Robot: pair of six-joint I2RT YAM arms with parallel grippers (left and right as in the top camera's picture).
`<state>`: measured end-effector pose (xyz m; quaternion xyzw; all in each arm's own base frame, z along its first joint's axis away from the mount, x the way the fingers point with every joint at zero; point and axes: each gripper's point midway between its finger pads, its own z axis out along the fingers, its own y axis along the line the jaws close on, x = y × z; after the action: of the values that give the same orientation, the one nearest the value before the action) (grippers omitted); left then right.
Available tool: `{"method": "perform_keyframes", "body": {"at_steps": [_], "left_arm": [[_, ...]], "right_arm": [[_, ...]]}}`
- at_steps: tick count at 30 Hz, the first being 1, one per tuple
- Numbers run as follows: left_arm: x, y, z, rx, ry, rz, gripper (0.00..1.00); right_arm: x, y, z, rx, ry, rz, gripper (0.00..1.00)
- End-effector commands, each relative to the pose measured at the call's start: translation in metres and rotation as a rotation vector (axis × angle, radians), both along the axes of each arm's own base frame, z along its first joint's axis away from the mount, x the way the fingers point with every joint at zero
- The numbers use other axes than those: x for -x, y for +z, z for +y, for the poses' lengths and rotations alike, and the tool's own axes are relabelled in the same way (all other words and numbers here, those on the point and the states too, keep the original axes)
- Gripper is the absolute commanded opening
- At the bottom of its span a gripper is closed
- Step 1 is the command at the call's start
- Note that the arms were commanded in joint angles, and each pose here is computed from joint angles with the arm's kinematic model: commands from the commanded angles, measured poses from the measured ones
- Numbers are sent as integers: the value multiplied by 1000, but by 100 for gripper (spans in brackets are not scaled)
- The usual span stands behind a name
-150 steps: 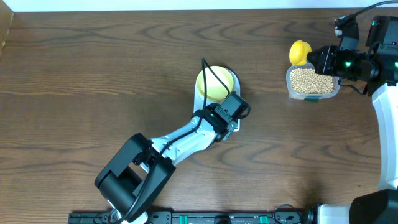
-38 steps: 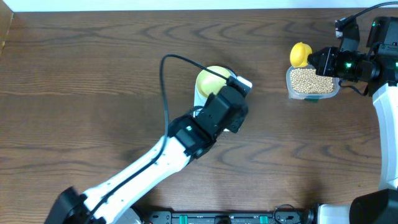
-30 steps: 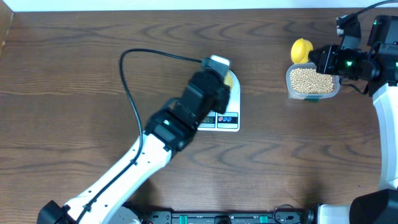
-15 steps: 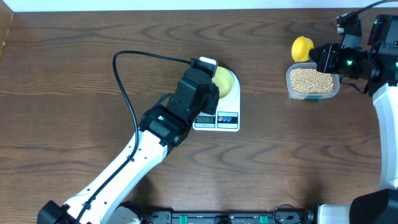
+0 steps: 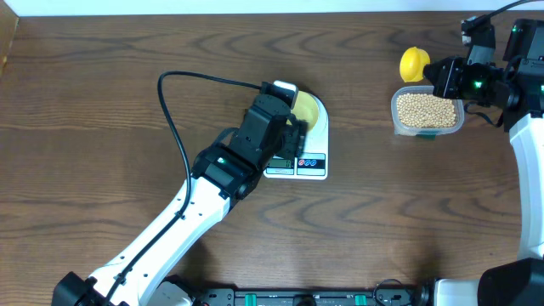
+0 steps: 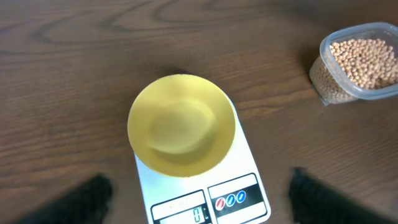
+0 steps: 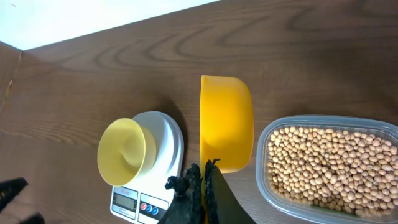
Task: Scoop item into bowl and weigh 50g on scale
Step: 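Lift left gripper away from the scale and retract left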
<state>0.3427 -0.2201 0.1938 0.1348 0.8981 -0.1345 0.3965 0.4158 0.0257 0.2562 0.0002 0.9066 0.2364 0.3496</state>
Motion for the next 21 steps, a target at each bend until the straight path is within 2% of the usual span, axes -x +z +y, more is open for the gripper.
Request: {"method": "perform_keyframes", "body": {"at_steps": [1,5,10,14,21], "left_arm": [[0,-5,1,-4,2,12,98],[1,-2,3,-6,7,9,98],[-12,14,24,11,46,-41,98],[-8,15,45,70,44,26,98],[0,3,113,27,206,127,98]], "right_arm": [[-3,5,-5,15,3,-23,1],[-3,5,-5,15,2,-23,1],[-3,5,-5,15,3,-23,1],[-3,5,-5,15,3,-23,1],[-4,5,-8,44,4,-33,1]]}}
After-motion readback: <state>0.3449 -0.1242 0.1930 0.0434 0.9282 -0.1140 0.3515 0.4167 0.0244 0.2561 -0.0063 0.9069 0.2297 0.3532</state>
